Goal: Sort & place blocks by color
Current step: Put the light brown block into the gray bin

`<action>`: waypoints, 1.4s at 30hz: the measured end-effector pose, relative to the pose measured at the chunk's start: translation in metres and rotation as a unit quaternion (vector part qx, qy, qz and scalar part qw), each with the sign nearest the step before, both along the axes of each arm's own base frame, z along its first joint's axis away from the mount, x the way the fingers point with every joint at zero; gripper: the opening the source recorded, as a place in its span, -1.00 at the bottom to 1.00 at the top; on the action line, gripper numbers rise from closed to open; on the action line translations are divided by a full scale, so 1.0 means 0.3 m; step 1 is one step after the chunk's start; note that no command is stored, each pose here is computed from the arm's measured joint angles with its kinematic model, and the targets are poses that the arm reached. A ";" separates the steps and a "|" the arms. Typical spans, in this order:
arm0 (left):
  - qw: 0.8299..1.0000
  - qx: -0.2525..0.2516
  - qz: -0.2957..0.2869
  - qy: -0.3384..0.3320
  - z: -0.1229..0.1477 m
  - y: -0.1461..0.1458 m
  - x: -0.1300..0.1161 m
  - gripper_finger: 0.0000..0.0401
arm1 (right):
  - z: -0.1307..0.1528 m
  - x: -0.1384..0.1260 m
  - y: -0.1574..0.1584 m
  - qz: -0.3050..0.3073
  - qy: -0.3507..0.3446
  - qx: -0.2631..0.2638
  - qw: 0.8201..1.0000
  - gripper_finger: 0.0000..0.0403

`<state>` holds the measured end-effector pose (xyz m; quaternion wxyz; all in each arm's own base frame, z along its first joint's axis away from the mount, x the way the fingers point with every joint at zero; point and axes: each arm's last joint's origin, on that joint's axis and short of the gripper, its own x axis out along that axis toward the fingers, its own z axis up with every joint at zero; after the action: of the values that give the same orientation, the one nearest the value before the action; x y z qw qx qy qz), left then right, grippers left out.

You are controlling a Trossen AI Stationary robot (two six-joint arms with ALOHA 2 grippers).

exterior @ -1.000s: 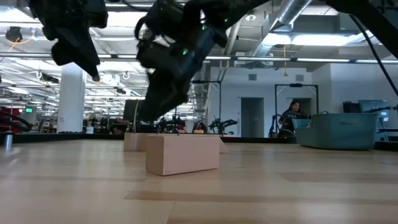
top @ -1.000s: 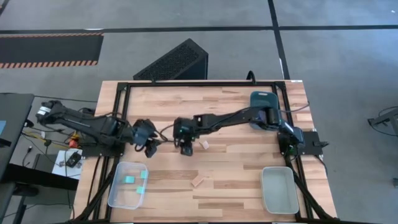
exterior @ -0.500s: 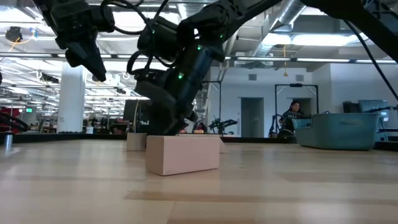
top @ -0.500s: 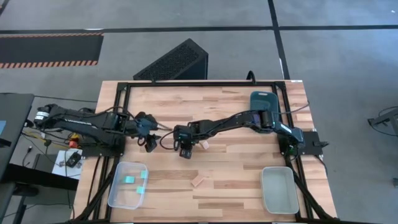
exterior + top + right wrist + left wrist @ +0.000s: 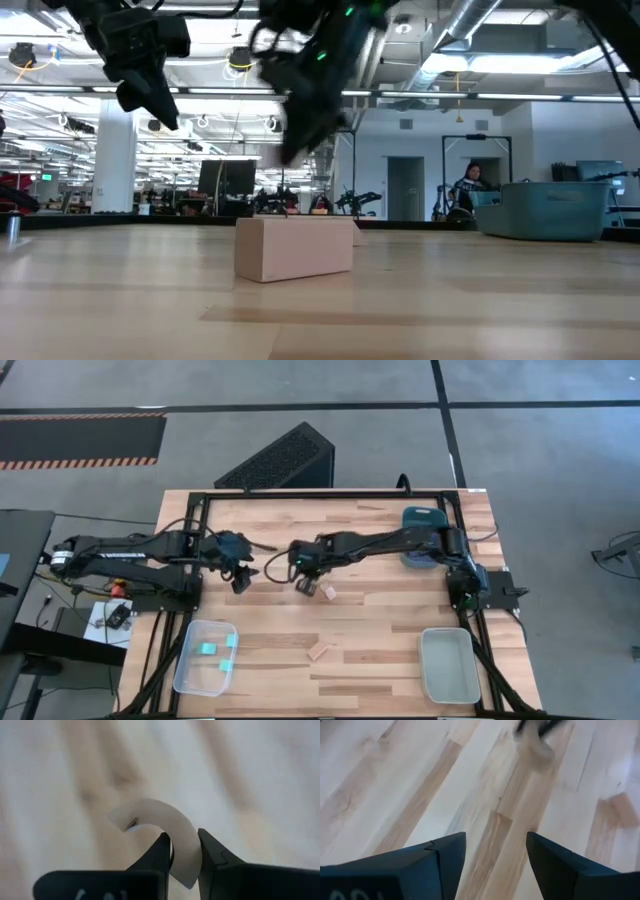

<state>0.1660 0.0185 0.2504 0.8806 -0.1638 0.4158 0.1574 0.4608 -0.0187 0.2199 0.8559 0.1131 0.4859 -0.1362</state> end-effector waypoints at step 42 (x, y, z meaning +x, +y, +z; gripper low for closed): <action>0.836 -0.053 0.200 -0.508 0.247 -0.027 0.194 -0.03 | 0.398 -0.954 0.259 -0.111 -0.085 -0.059 0.988 -0.68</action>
<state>0.2242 0.0105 0.3244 0.9075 -0.3467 -0.1242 0.2021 0.1746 0.0589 0.3393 0.8790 0.1266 0.3867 -0.2485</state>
